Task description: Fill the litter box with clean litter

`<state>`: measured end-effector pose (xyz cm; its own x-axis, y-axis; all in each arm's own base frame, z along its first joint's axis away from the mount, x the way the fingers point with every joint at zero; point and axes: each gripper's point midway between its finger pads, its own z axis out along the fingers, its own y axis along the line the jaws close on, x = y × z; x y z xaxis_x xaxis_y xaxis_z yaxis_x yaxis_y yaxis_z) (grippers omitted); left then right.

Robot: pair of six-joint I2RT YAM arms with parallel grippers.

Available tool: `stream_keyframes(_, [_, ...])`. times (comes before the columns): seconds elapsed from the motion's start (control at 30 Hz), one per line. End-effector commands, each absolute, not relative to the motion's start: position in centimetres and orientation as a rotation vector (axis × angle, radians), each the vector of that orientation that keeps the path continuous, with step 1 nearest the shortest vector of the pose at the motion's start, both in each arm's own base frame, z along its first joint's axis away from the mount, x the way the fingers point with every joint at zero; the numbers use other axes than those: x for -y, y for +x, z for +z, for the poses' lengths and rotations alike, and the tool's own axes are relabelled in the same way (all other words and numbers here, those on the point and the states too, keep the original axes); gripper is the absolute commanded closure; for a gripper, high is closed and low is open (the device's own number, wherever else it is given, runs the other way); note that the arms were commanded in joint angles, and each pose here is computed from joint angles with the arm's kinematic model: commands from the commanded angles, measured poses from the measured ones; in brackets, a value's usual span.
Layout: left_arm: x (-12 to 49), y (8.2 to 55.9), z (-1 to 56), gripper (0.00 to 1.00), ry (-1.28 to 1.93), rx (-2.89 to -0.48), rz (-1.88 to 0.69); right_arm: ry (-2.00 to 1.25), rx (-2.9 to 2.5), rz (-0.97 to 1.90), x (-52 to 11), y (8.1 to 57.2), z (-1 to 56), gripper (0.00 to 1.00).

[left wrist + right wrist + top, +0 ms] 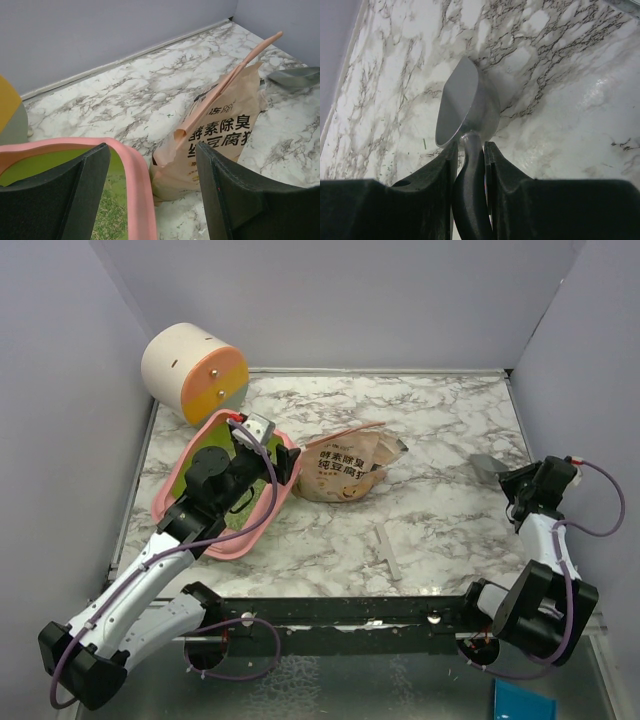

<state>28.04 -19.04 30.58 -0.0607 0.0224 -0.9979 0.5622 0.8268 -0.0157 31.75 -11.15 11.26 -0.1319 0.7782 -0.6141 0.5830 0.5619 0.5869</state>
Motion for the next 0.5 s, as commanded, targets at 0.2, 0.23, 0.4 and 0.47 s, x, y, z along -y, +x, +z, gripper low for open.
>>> stream_keyframes(0.2, [20.3,28.1,31.3,0.28,0.487,-1.535,-0.573,1.089,-1.841,0.249,11.6,31.6,10.1,0.68])
stream_keyframes(0.23, [20.2,28.1,31.3,0.28,0.488,-1.534,-0.574,1.091,-1.845,0.251,11.6,31.6,10.0,0.64])
stream_keyframes(0.4, [20.4,27.8,31.3,0.28,0.499,-1.531,-0.588,1.145,-1.872,0.216,12.0,31.1,9.4,0.46])
stream_keyframes(0.47, [20.5,27.7,31.1,0.28,0.506,-1.535,-0.597,1.146,-1.871,0.203,12.1,30.9,9.5,0.44])
